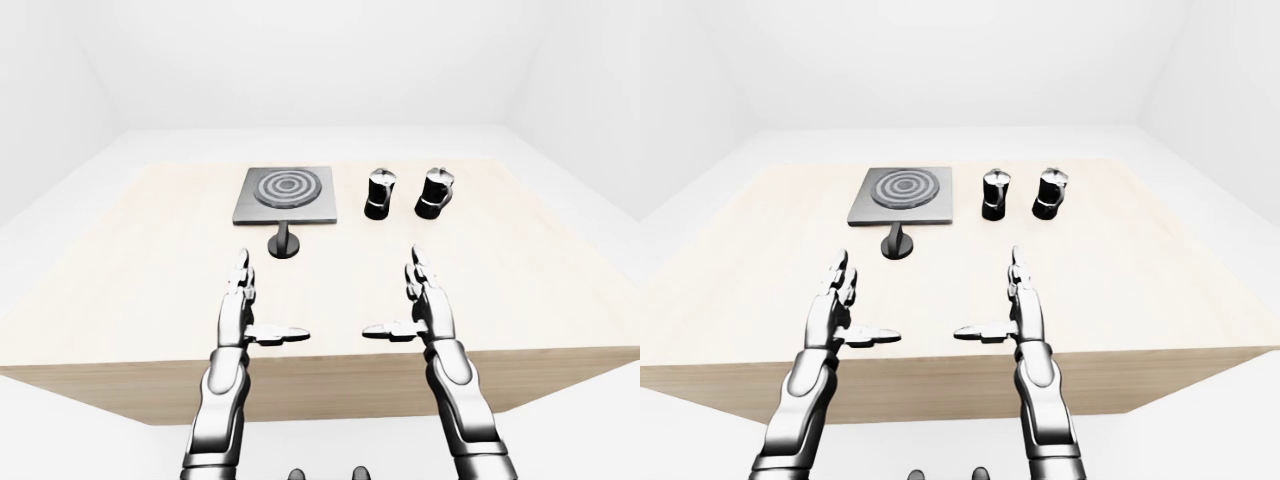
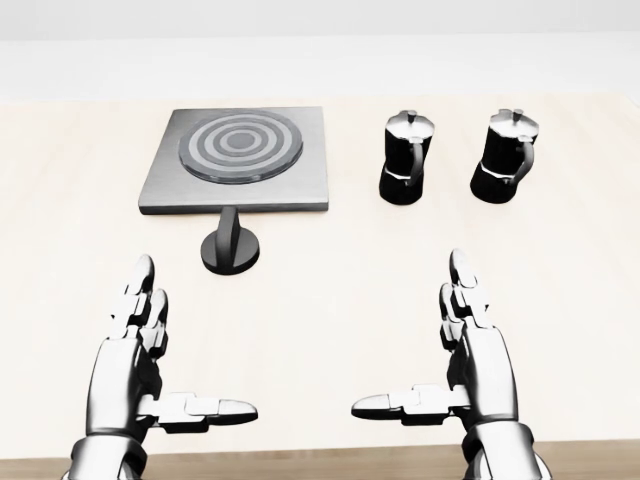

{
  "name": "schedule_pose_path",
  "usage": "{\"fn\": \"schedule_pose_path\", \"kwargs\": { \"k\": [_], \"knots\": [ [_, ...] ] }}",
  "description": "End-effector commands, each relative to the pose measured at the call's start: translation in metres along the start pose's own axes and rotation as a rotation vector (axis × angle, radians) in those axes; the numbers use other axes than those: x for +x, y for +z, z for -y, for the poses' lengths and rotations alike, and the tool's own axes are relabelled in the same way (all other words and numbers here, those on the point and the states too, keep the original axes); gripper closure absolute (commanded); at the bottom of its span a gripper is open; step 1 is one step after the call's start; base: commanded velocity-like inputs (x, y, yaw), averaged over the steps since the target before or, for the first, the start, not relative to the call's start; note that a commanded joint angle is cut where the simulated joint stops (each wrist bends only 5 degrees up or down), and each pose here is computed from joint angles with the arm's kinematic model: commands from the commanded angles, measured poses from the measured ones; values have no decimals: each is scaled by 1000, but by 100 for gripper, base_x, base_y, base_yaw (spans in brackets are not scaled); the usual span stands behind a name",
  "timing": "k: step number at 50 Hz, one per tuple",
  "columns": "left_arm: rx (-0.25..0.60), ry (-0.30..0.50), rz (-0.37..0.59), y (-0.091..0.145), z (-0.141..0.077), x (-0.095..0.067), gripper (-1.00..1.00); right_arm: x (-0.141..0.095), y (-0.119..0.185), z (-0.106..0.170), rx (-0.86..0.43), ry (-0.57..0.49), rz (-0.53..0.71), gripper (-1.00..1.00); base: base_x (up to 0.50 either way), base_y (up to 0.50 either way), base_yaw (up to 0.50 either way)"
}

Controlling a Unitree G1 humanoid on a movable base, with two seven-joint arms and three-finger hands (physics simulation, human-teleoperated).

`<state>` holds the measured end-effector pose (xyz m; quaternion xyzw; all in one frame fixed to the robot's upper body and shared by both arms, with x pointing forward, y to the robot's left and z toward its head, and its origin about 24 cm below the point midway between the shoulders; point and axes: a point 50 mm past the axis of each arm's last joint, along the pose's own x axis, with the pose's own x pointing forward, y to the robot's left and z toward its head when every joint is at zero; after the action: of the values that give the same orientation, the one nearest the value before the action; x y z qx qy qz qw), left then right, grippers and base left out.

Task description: Turn off the stove.

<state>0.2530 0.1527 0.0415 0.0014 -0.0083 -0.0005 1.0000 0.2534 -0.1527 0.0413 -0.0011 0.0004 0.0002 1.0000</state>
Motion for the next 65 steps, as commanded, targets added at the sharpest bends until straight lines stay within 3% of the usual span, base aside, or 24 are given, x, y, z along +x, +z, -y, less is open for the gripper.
{"fn": "schedule_pose_path", "kwargs": {
  "k": [1,13,40,52,65],
  "knots": [
    [12,-6,26,-1,-5,0,-100,0,0,7,0,4,-5,-100,0,0,0],
    [25,-16,16,-4,-4,-1,-100,0,-1,4,-6,31,-14,-100,0,12,0],
    [18,-13,18,-4,-4,0,-100,1,-1,4,-7,29,-17,-100,3,46,0],
    [18,-14,25,-2,-4,-1,-100,2,-3,4,-1,36,-19,-100,8,2,0],
    [21,-14,16,-4,-4,-1,-100,2,-4,4,-6,40,-22,-100,40,0,0]
  ]
}}
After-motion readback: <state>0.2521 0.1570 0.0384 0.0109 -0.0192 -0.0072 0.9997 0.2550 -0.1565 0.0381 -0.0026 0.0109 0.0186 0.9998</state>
